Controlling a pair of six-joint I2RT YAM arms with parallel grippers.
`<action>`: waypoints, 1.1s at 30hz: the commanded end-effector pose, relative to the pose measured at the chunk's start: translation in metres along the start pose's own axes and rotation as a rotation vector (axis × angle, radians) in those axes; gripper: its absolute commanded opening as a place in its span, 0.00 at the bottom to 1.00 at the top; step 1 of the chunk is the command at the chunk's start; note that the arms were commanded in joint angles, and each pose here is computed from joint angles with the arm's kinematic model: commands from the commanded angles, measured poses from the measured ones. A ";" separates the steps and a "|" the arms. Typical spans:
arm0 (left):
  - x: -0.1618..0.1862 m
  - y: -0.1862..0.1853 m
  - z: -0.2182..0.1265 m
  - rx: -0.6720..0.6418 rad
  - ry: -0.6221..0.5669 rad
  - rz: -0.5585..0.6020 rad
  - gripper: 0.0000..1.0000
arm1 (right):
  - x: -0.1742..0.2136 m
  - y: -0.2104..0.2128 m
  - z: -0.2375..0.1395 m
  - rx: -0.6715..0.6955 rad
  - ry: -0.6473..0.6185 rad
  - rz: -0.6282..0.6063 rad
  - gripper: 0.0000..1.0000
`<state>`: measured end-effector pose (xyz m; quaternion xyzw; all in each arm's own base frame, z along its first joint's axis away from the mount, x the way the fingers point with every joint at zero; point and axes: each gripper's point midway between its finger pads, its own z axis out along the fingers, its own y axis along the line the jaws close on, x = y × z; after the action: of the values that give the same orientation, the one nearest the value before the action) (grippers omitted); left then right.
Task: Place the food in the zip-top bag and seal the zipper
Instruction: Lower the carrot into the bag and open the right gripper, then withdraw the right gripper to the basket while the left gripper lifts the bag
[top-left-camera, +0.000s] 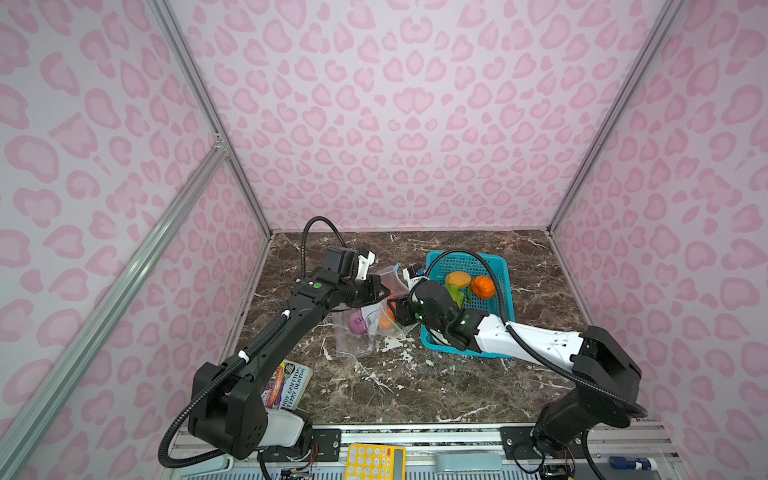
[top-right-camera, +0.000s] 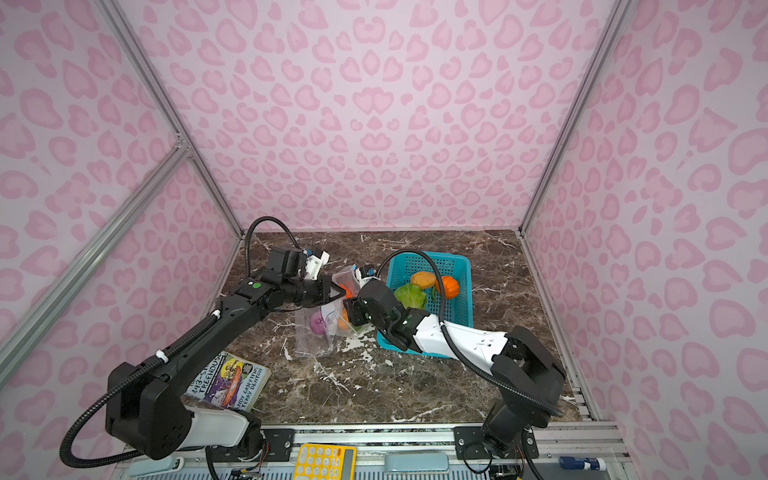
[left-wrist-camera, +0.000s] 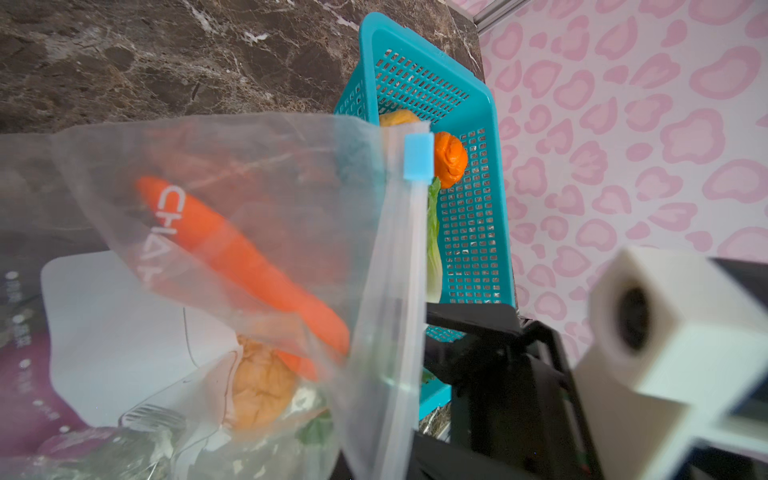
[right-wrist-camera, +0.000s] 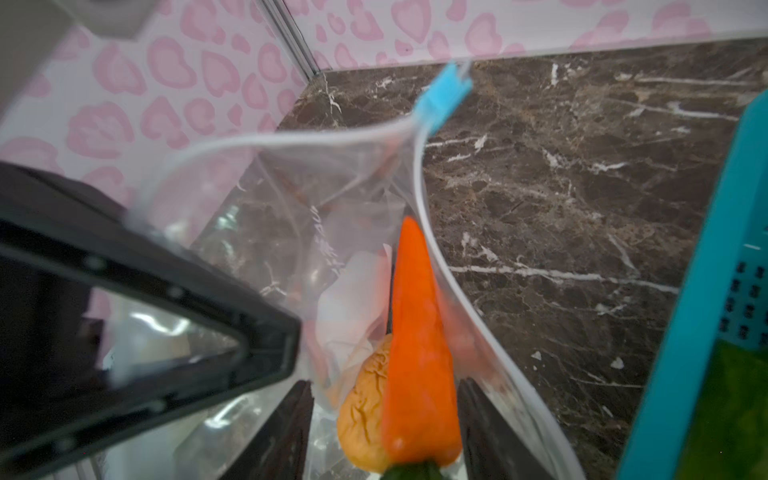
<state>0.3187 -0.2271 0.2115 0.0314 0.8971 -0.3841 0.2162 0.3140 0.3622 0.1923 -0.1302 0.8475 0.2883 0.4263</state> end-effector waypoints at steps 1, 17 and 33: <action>-0.004 -0.004 -0.001 0.018 -0.016 0.017 0.03 | -0.009 0.000 -0.014 0.019 0.006 -0.053 0.58; -0.005 -0.007 -0.004 0.031 -0.023 0.020 0.03 | 0.007 -0.049 -0.017 0.125 0.095 0.012 0.50; -0.010 -0.007 -0.008 0.036 -0.035 0.018 0.03 | -0.015 -0.044 0.003 0.045 0.086 0.050 0.00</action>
<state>0.3202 -0.2252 0.2151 0.0300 0.8940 -0.3891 0.2201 0.3421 0.3262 0.1717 -0.1094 0.8855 0.2621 0.3677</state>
